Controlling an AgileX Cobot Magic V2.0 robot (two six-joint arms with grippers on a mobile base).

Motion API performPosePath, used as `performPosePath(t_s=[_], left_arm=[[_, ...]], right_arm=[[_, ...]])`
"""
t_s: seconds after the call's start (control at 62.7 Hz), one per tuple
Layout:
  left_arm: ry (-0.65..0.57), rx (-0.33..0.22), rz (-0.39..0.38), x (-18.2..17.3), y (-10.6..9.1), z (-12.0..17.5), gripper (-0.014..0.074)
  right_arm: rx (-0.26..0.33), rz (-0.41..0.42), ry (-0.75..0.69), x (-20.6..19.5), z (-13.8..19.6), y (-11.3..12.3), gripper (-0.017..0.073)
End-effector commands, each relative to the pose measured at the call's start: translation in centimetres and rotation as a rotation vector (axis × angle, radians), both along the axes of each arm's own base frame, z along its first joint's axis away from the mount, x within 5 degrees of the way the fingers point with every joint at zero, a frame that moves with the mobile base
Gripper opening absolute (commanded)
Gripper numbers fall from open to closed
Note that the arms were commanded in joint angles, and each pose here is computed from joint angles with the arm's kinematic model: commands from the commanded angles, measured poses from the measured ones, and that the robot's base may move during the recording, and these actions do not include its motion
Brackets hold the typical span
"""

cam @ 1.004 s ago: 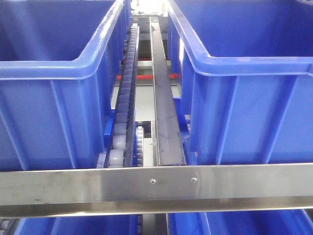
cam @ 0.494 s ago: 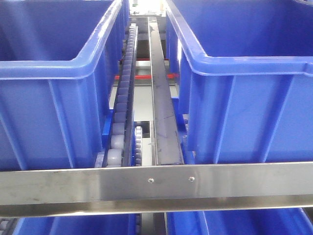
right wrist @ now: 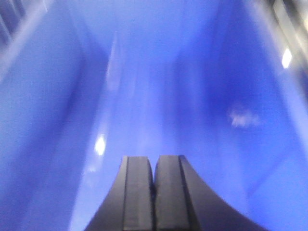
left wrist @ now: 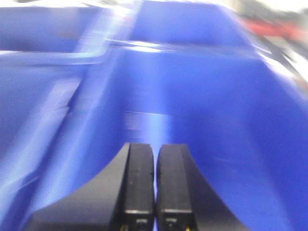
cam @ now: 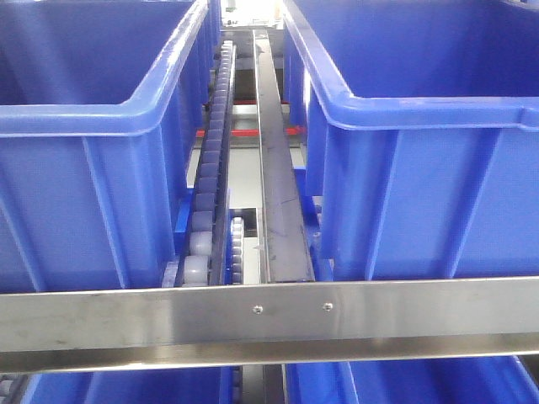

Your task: Pick and sort blue part to right shelf

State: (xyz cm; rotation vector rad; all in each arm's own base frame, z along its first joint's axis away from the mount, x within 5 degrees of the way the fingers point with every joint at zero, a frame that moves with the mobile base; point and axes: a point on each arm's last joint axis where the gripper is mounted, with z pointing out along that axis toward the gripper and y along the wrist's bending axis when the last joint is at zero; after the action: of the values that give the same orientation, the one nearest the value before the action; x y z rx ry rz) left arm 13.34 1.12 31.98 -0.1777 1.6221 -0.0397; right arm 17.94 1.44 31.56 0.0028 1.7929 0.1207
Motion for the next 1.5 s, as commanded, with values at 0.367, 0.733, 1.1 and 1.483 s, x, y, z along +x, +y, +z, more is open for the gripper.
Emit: performPosePath(t_s=[0.367,0.733,1.1,1.483], left_arm=[[-0.189,-0.012,-0.033,-6.0,-0.8,0.1,0.0126],[-0.197,-0.011,-0.034,-6.4,-0.8,0.1,0.0125],[-0.197,-0.011,-0.034,-6.4,-0.8,0.1,0.0125],[-0.197,-0.011,-0.034,-6.4,-0.8,0.1,0.0125]], right_arm=[[0.015,-0.029,-0.338,-6.8,-0.8,-0.8,0.0047],[0.018,-0.024,-0.358,-8.0,-0.6,-0.8,0.0047],[0.018,-0.024,-0.355,-8.7,-1.8,-0.9,0.0047],[-0.002,-0.016,-0.389,-12.1,-7.7,-1.1,0.0047]])
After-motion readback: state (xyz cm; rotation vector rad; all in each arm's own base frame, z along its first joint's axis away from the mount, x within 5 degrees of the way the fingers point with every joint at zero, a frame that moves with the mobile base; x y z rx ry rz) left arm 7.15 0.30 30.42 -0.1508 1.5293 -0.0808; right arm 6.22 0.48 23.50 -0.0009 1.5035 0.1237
